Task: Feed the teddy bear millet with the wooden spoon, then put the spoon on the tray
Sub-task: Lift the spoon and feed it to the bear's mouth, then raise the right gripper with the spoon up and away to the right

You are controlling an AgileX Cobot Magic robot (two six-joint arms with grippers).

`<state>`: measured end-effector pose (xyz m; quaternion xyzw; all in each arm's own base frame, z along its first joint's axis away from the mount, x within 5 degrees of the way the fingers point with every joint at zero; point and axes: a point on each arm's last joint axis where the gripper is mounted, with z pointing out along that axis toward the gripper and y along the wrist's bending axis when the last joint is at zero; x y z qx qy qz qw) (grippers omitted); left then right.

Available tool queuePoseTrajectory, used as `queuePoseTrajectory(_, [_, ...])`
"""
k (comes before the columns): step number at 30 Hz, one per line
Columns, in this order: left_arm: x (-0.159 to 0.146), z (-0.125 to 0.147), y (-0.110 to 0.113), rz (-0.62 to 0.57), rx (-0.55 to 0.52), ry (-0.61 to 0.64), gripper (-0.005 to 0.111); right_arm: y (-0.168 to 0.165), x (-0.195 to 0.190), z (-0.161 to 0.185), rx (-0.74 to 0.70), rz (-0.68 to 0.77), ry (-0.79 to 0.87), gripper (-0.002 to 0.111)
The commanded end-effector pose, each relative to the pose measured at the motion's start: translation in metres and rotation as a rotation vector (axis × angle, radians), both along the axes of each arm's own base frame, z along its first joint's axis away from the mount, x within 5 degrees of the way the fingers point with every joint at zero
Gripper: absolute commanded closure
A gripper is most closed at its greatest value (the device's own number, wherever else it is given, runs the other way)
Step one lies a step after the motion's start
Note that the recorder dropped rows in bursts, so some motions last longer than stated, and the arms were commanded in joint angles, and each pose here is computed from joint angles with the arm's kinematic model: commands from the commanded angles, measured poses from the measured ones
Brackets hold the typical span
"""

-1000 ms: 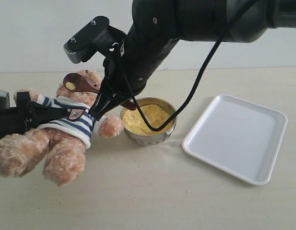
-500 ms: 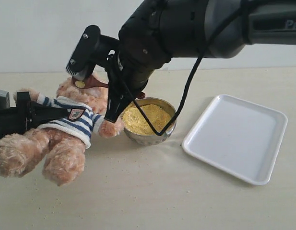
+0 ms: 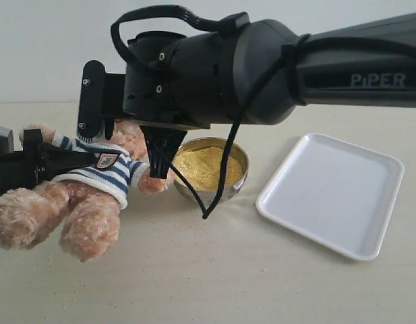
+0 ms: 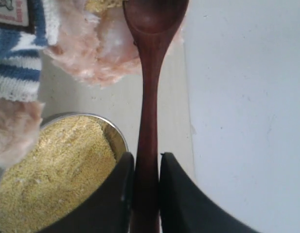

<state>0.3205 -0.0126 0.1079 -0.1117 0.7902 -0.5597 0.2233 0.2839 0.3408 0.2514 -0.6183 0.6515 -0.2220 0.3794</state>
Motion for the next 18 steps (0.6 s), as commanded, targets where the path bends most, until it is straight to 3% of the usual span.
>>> queuePoseTrajectory(1, [0.001, 0.004, -0.001, 0.004, -0.024, -0.009, 0.102, -0.007, 0.004, -0.001, -0.076, -0.062, -0.038, 0.108])
queuePoseTrajectory(13, [0.001, 0.004, -0.001, 0.003, -0.023, -0.01, 0.102, -0.008, 0.002, 0.0, 0.041, -0.152, 0.01, 0.108])
queuePoseTrajectory(18, [0.001, 0.004, -0.001, 0.003, -0.023, -0.01, 0.102, -0.018, 0.002, 0.017, 0.187, -0.25, 0.04, 0.108])
